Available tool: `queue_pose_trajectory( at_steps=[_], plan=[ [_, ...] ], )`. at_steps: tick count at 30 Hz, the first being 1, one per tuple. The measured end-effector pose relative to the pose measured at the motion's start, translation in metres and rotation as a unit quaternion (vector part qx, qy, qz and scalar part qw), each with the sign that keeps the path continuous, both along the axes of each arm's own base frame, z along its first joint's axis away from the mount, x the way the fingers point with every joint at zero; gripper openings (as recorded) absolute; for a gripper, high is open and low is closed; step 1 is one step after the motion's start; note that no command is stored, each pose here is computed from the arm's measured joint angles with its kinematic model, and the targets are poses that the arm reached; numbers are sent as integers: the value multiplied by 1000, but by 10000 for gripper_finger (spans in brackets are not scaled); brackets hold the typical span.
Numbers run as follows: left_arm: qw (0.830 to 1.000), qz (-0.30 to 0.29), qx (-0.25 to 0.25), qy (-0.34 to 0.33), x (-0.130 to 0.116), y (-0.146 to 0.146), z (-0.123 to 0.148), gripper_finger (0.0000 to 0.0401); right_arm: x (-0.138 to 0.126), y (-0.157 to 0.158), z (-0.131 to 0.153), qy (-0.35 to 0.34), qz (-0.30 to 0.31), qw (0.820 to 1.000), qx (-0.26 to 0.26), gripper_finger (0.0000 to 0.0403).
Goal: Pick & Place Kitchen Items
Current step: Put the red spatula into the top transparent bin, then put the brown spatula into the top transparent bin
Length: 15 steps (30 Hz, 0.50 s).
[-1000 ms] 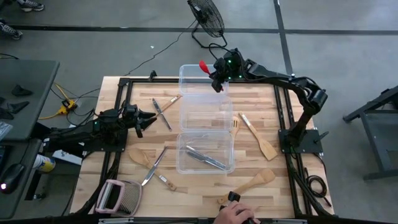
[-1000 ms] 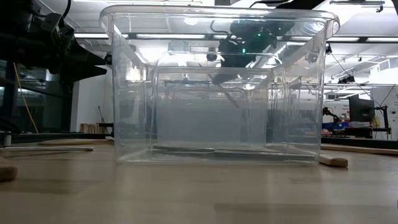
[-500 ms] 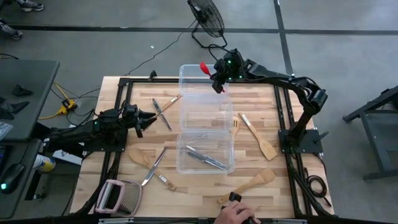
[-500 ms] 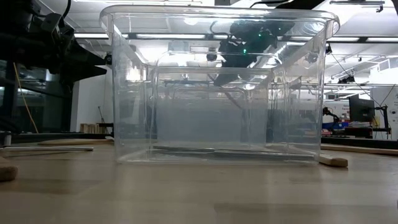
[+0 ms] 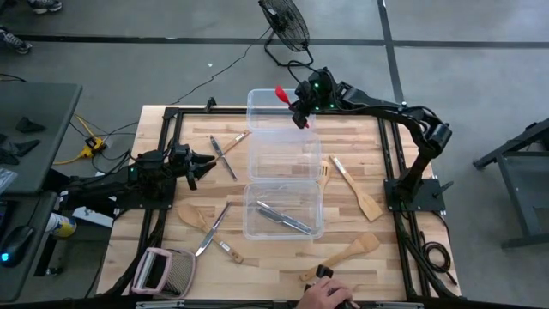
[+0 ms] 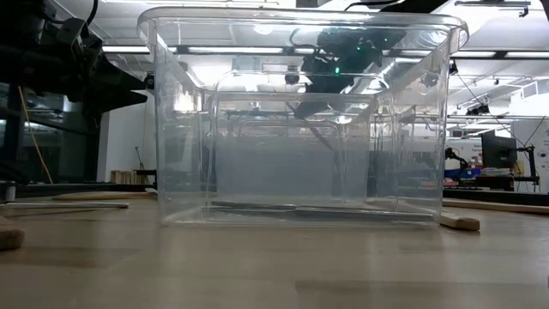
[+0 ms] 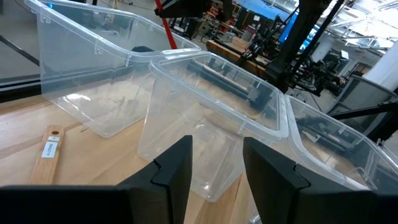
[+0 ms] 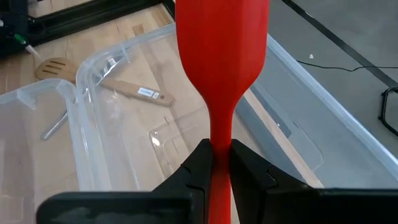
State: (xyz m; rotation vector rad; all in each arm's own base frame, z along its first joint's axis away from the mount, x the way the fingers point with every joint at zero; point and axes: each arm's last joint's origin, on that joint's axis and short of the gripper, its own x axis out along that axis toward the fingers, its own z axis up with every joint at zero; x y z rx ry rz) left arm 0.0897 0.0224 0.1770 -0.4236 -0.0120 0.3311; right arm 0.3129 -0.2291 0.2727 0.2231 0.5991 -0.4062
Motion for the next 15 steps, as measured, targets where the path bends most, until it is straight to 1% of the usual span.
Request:
queue_pose_trajectory(
  at_steps=[6,8,15],
  plan=[
    [1000,0,0,0,0,0,0,143,0,-1,1,-7,-18,1000,4,37],
    [1000,0,0,0,0,0,0,143,0,-1,1,-8,-19,1000,5,44],
    [1000,0,0,0,0,0,0,143,0,-1,1,-7,-23,1000,3,112]
  ],
)
